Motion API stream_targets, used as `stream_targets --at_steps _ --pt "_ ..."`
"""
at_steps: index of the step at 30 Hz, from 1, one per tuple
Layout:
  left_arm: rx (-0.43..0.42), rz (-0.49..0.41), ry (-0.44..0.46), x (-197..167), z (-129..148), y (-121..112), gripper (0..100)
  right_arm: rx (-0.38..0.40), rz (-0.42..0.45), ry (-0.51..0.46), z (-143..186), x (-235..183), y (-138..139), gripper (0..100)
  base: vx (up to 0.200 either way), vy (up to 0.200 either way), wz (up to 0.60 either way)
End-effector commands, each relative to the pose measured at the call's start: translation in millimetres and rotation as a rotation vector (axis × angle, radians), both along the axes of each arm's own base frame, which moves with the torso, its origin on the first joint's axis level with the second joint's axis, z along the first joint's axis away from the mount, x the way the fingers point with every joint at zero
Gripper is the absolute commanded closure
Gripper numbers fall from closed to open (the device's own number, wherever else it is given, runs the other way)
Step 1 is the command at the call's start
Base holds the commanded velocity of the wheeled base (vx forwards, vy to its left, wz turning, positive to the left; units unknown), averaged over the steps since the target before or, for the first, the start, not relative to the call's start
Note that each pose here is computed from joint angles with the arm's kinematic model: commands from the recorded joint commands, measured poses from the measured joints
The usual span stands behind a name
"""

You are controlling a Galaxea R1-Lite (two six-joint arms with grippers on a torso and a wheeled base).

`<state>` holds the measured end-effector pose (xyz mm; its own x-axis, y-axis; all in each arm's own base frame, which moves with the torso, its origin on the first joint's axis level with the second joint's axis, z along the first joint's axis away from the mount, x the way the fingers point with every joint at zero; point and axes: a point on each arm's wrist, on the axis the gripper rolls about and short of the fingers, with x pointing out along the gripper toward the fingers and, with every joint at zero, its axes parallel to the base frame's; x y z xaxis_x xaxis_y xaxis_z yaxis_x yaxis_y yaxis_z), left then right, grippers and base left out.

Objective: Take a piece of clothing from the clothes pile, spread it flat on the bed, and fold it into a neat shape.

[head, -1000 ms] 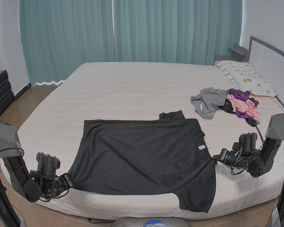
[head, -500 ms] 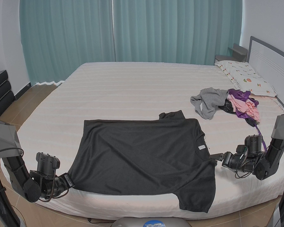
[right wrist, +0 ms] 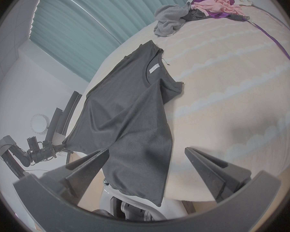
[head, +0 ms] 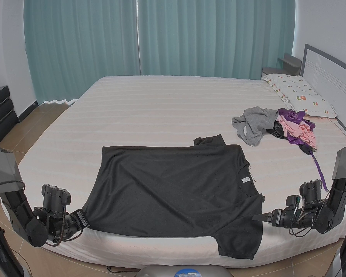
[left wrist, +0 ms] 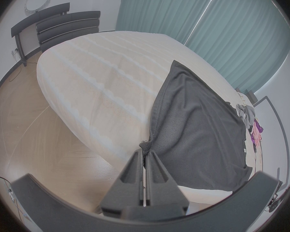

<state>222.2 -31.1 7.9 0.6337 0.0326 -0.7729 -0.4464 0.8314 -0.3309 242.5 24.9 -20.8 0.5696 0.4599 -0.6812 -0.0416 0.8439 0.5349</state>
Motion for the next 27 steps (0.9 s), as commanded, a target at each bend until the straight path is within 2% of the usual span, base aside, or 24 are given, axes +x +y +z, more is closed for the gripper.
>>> stream_targets --at_steps 1,13,14,19,27 --pt "0.0 0.001 -0.001 0 1 0 100 0.005 -0.007 -0.007 0 2 0 0 0.0 0.0 0.0" --pt "0.001 0.0 -0.001 0 1 0 100 -0.01 0.023 0.036 -10 -3 5 0 0.0 0.0 0.0" --pt "0.001 0.0 -0.001 0 1 0 100 -0.012 0.03 0.043 -12 -4 7 100 0.0 0.0 0.0" --pt "0.001 0.0 0.001 -1 0 0 100 -0.026 0.051 0.059 -21 -2 14 100 0.0 0.0 0.0" --pt "0.004 -0.003 0.005 -1 0 0 100 -0.105 0.028 0.057 -20 -14 9 100 0.0 0.0 0.0"
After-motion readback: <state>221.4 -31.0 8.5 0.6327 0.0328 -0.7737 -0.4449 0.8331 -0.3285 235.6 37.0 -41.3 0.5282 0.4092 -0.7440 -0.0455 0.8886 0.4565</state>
